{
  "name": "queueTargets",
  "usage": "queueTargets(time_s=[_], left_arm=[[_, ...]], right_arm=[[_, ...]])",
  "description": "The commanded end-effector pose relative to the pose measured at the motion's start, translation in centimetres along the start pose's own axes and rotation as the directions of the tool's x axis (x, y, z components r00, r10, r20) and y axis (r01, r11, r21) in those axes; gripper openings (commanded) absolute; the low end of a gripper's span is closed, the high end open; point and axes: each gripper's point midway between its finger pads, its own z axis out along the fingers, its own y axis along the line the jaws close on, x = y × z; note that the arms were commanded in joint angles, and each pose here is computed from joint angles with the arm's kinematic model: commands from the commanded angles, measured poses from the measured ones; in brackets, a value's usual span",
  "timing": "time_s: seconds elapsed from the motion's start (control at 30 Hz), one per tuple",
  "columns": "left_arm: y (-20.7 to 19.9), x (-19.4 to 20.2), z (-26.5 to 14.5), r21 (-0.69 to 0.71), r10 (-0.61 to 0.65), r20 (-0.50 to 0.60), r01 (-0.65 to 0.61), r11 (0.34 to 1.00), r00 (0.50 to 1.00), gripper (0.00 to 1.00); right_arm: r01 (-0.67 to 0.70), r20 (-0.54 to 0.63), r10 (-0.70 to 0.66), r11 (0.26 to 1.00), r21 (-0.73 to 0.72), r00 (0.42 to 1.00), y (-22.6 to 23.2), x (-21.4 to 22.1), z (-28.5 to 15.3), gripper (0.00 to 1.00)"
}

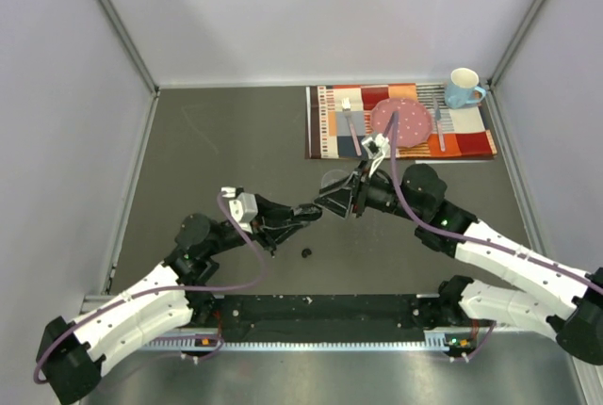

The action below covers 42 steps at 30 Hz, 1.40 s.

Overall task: Insert the wireless bluetooth earbuds into the charging case
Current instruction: Adjust the charging case.

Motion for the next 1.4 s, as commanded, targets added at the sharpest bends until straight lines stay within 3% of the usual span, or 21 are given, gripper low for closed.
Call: queueTargets(time_s=[0.0, 0.2, 0.4, 0.67, 0.93, 1.37], left_arm=[[0.2, -2.3, 0.1, -0.019, 0.045, 0.061, -0.044, 0.999, 0.997, 0.0], [0.3, -2.2, 0.0, -0.031, 0.049, 0.055, -0.047, 0.998, 0.997, 0.0], [0.4, -2.6, 0.1, -0.034, 0.049, 0.066, -0.046, 0.998, 0.997, 0.0], [-0.3, -3.4, 0.3, 0.008, 0.052, 0.091, -0.053, 0.999, 0.995, 0.0], [-1.4, -3.7, 0.6, 0.08, 0.053, 0.087, -0.06, 0.995, 0.995, 0.0], [-2.1, -3.3, 0.5, 0.119, 0.053, 0.074, -0.061, 0.991, 0.996, 0.0]], right_arm=[[-0.052, 0.0, 0.052, 0.991, -0.125, 0.999, 3.1, -0.9, 0.0, 0.47], [0.011, 0.054, -0.002, 0.987, -0.16, 0.999, 3.7, -1.4, -1.3, 0.58], [0.016, -0.023, -0.02, 0.988, -0.155, 1.0, 3.5, -0.1, -1.3, 0.67], [-0.028, -0.093, 0.018, 0.994, -0.106, 0.996, 2.5, 0.8, -0.4, 0.68], [-0.03, -0.044, 0.025, 0.994, -0.102, 0.999, 2.5, -0.1, 0.0, 0.6], [-0.061, 0.003, 0.061, 0.998, -0.009, 0.998, 0.9, -0.9, 0.5, 0.6]])
